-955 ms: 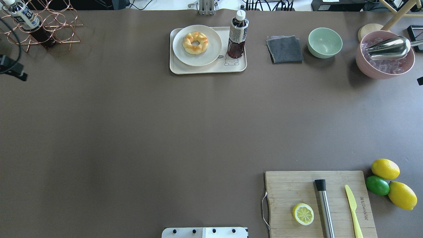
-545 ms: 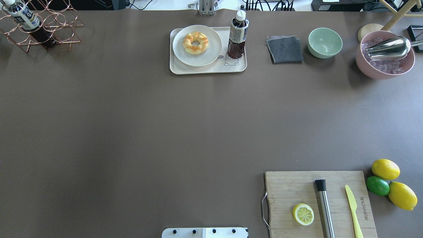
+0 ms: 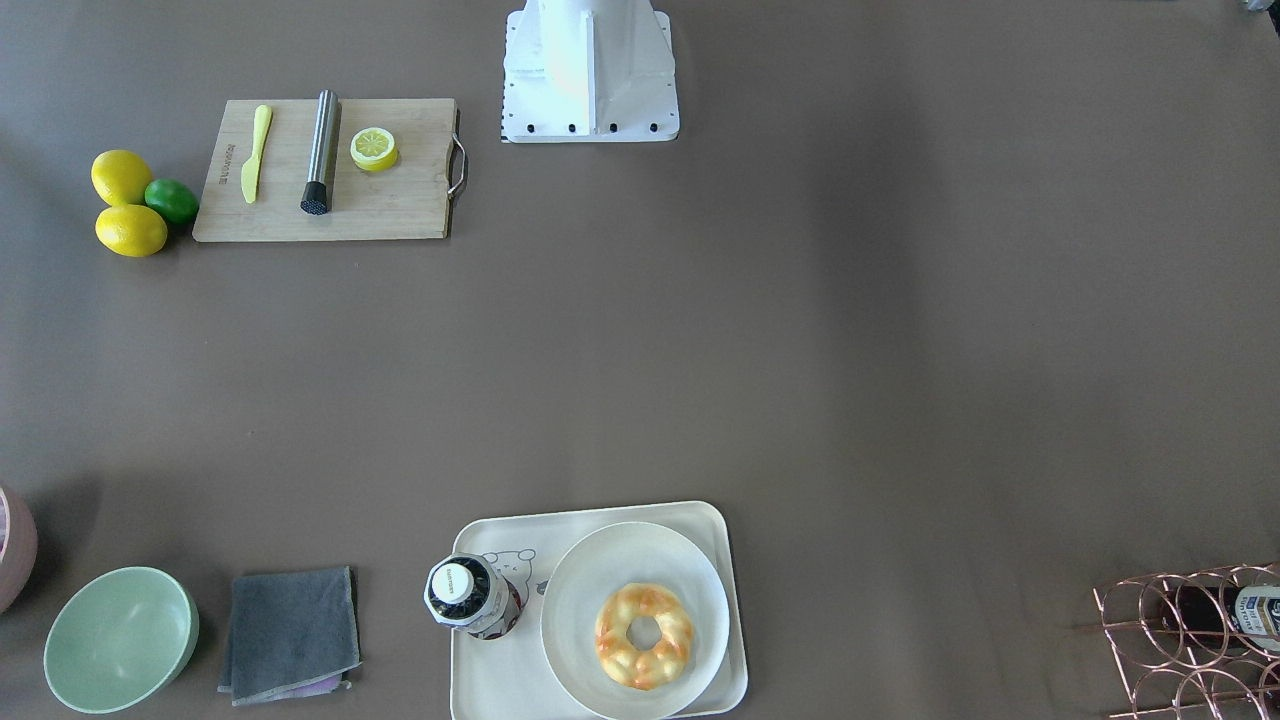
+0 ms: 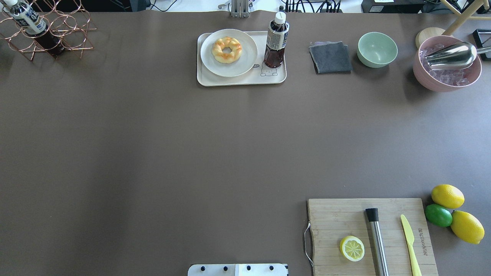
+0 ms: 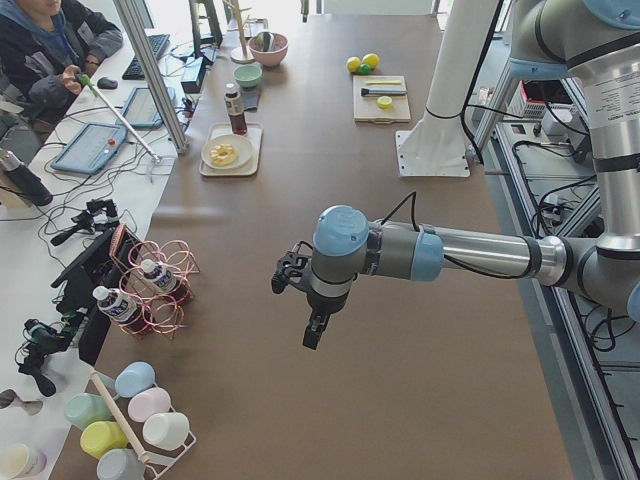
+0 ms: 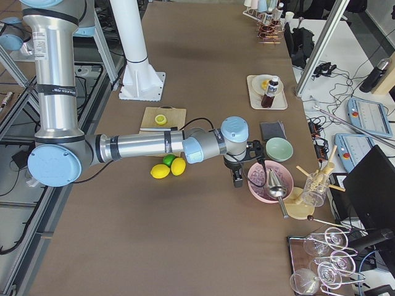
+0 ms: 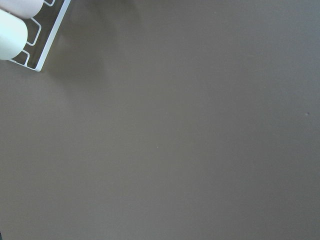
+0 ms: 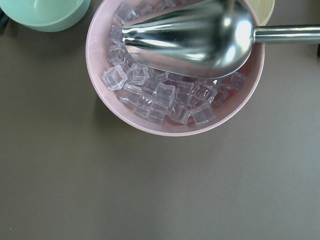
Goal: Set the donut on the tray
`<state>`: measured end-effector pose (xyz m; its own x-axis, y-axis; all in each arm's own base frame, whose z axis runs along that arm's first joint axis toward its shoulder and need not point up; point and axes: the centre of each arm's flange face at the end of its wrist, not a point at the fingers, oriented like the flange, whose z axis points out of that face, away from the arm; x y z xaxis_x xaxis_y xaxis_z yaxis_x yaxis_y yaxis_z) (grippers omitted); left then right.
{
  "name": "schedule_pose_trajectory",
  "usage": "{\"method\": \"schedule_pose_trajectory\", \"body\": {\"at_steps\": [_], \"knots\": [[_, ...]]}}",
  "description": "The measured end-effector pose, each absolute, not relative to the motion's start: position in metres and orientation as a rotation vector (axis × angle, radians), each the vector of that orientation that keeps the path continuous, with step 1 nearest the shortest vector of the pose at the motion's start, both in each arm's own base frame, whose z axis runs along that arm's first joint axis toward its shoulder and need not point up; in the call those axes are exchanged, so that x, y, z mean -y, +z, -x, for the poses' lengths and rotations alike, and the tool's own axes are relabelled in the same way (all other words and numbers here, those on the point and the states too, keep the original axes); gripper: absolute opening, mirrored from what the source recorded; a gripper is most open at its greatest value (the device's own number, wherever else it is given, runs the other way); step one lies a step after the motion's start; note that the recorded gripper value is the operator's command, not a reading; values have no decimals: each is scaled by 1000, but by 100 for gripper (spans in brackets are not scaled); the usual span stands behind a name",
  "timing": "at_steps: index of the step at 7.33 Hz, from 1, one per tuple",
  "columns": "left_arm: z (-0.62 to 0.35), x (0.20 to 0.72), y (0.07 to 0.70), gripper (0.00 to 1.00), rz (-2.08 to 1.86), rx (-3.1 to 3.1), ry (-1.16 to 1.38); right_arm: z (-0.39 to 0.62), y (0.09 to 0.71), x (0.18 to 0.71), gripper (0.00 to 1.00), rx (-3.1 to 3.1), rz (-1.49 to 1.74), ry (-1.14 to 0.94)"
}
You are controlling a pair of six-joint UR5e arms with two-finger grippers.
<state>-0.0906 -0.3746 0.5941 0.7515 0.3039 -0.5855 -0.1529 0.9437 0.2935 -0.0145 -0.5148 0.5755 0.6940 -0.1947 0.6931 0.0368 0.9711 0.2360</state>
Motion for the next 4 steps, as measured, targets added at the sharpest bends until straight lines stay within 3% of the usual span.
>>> {"method": "schedule_pose_trajectory", "body": {"at_steps": [4], "knots": [[93, 371, 595, 97, -233, -675, 248, 15, 571, 517, 100, 798, -219, -130]]}}
